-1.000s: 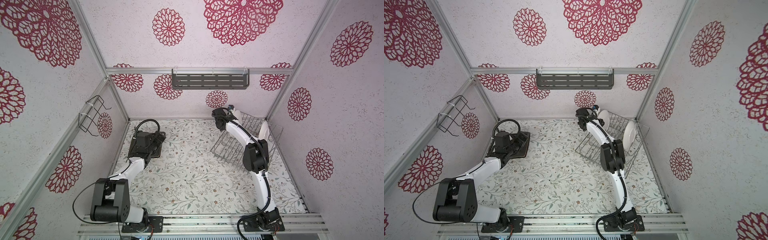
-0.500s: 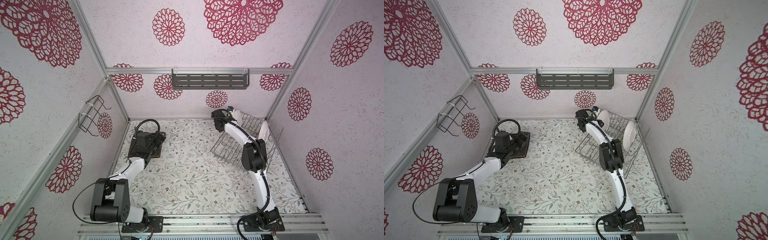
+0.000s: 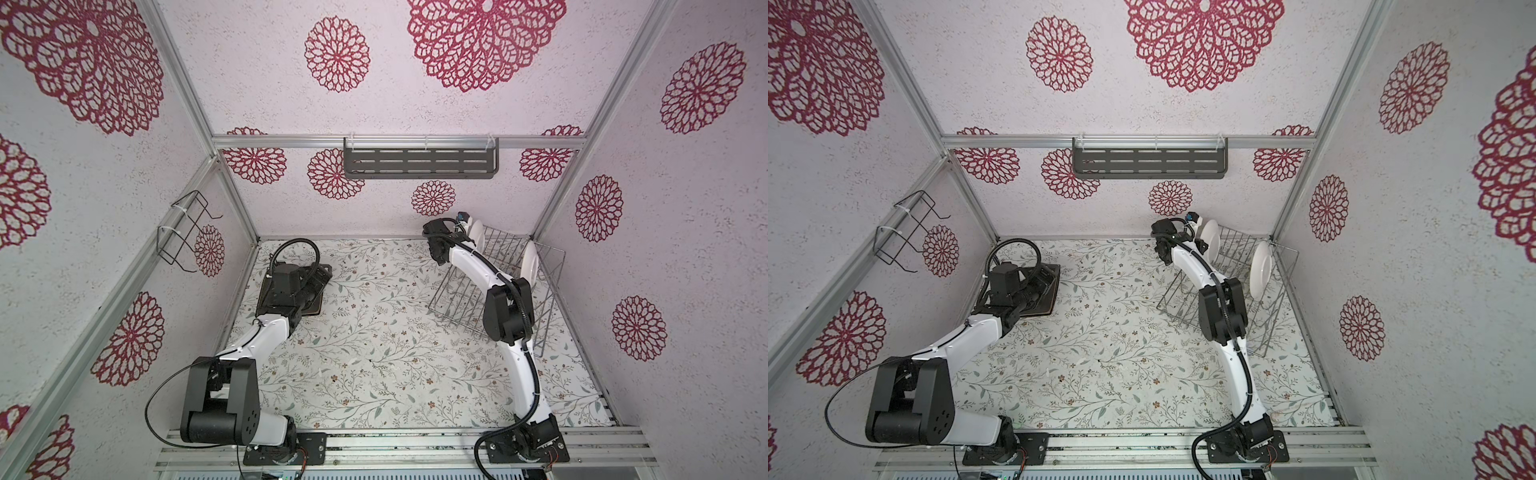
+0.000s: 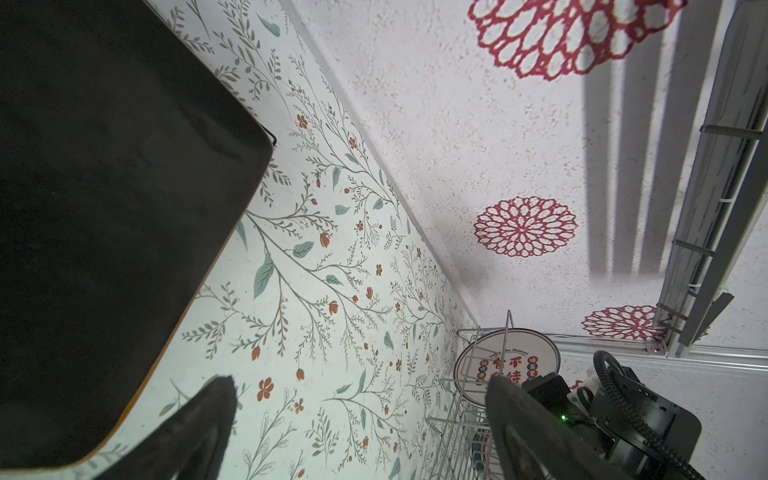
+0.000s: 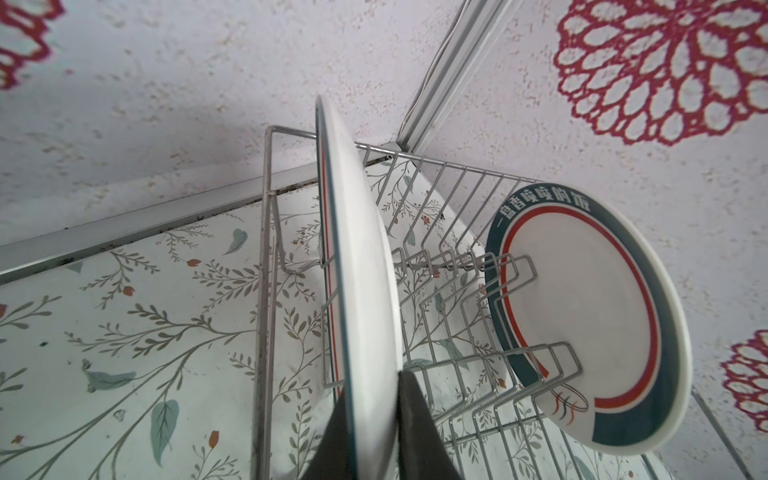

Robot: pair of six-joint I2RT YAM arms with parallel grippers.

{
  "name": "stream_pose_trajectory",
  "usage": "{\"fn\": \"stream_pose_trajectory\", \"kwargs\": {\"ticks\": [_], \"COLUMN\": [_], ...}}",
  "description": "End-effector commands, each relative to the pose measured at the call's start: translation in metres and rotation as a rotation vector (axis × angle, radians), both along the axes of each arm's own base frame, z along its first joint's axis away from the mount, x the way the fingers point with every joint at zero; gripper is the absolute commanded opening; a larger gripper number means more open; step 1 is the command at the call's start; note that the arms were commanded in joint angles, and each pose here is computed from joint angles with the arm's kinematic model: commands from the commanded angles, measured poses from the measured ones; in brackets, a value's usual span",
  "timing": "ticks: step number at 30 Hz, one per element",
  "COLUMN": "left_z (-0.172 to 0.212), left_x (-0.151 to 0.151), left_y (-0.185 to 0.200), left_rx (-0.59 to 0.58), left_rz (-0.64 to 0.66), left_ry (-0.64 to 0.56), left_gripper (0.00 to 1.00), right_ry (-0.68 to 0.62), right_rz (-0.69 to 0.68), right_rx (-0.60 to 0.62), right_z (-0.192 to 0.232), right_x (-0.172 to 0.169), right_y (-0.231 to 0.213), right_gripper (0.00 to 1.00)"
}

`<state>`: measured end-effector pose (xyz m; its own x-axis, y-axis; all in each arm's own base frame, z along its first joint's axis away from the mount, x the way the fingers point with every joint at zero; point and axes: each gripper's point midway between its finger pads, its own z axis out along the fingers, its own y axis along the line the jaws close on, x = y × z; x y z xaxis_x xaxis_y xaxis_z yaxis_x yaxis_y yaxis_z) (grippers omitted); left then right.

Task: Unload the plates from the dish rack
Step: 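Close the right gripper on the top edge of the white round plate, then lift the white round plate up out of the rack with the right gripper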

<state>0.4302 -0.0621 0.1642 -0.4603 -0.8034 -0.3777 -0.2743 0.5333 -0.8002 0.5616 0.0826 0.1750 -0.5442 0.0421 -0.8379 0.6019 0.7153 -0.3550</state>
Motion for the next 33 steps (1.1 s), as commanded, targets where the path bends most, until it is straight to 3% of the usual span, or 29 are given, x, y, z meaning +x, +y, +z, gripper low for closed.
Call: {"fn": "stream_pose_trajectory", "kwargs": {"ticks": [1,3,11,25,33], "left_z": [0.016,0.017,0.015,0.015,0.018], "left_x": [0.001,0.001,0.001,-0.001,-0.001], "left_y": [0.000,0.001,0.000,0.000,-0.001], "left_rx": [0.015,0.015,0.013,0.015,0.010], "left_rz": [-0.010,-0.009,-0.011,-0.010,-0.014], "left_ry": [-0.039,-0.040,-0.034,-0.036,-0.042], "left_gripper": [0.98,0.98,0.97,0.97,0.97], "right_ry": [-0.039,-0.039,-0.064,-0.265,-0.289], "right_rz": [0.004,0.010,0.018,-0.094,-0.105], "right_rx": [0.024,0.035,0.093,0.132,0.085], "right_z": [0.020,0.019,0.019,0.045,0.059], "right_x": [0.004,0.005,0.005,-0.002,-0.007], "right_y": [-0.001,0.000,0.007,0.009,0.010], "right_gripper": [0.06,0.00,0.00,0.00,0.00]}}
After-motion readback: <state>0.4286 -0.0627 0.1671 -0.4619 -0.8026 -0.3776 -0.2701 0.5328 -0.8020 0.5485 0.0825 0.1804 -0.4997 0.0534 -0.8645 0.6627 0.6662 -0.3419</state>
